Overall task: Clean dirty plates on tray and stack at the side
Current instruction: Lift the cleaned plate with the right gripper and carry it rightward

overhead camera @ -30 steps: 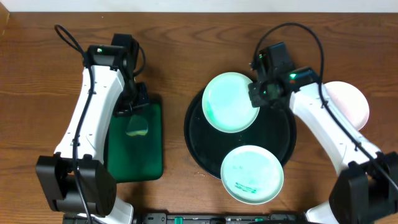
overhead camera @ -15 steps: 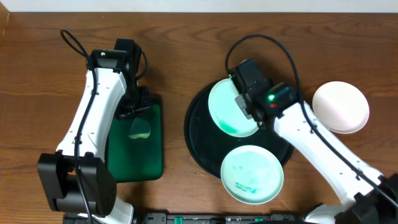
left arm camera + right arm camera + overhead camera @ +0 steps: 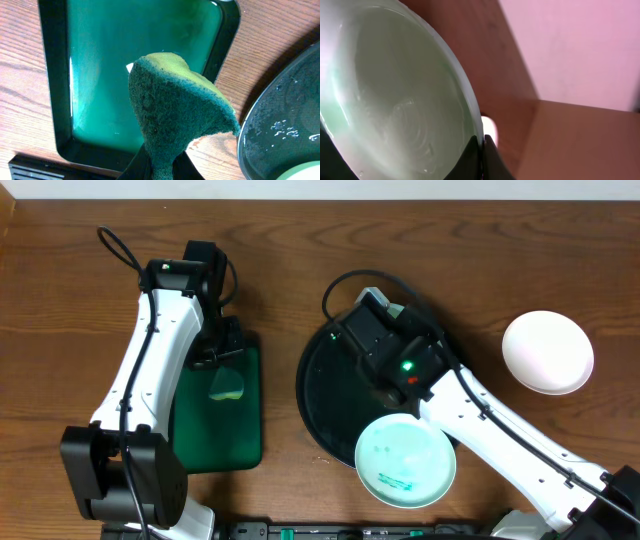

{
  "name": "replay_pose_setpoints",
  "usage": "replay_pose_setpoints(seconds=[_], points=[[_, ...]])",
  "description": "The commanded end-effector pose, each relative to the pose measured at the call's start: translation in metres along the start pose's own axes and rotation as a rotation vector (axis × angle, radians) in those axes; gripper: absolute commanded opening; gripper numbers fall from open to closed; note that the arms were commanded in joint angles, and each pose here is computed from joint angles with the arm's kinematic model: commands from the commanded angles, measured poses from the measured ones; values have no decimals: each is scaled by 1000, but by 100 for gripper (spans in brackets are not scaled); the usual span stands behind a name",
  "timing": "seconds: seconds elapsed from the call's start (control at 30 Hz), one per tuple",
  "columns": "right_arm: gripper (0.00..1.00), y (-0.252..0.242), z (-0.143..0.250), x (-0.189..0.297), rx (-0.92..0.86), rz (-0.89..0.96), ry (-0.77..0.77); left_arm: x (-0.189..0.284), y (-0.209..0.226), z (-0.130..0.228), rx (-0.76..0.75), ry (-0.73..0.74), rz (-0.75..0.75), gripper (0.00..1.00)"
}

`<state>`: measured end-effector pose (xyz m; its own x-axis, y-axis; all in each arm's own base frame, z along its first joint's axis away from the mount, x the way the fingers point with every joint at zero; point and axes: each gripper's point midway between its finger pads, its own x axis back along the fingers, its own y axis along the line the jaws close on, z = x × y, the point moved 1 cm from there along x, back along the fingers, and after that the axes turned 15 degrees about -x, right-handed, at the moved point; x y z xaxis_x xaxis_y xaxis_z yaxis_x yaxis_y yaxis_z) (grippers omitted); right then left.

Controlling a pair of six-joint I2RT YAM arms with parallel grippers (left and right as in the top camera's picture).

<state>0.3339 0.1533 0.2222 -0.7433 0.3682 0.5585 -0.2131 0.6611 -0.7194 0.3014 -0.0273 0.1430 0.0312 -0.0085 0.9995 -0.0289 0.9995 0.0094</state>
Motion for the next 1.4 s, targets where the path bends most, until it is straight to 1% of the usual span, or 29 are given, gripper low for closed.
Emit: replay_pose_setpoints(seconds=[0.0, 0.3, 0.43, 0.6, 0.87, 1.0, 1.1, 1.17, 1.2, 1.27, 1.3, 1.37], points=[[1, -27, -9, 17, 74, 155, -39, -2, -2, 1, -6, 9, 18, 7], [1, -33, -22, 42, 235, 293, -84, -2, -2, 0, -6, 4, 18, 7], [1, -36, -27, 52, 274, 348, -97, -2, -2, -1, -6, 3, 19, 7], [1, -40, -29, 56, 285, 384, -98, -2, -2, -1, -6, 1, 19, 8], [1, -41, -30, 56, 286, 386, -97, -2, -3, -1, -6, 2, 22, 7], [1, -41, -32, 56, 265, 386, -106, -2, -3, -1, -6, 2, 22, 7], [1, -38, -36, 56, 206, 367, -130, -2, -3, -1, -6, 2, 22, 7], [1, -23, -39, 51, 118, 263, -166, -2, -3, -1, -6, 2, 22, 7], [1, -8, -39, 48, 53, 157, -182, -2, -3, -1, -6, 1, 22, 7], [1, 29, -34, 43, -85, -87, -171, -2, -3, -1, -6, 2, 22, 7], [1, 55, -32, 44, -184, -273, -137, -2, -3, -1, -6, 2, 22, 7], [1, 86, -30, 51, -304, -531, -72, -2, -3, -1, -6, 2, 22, 7]])
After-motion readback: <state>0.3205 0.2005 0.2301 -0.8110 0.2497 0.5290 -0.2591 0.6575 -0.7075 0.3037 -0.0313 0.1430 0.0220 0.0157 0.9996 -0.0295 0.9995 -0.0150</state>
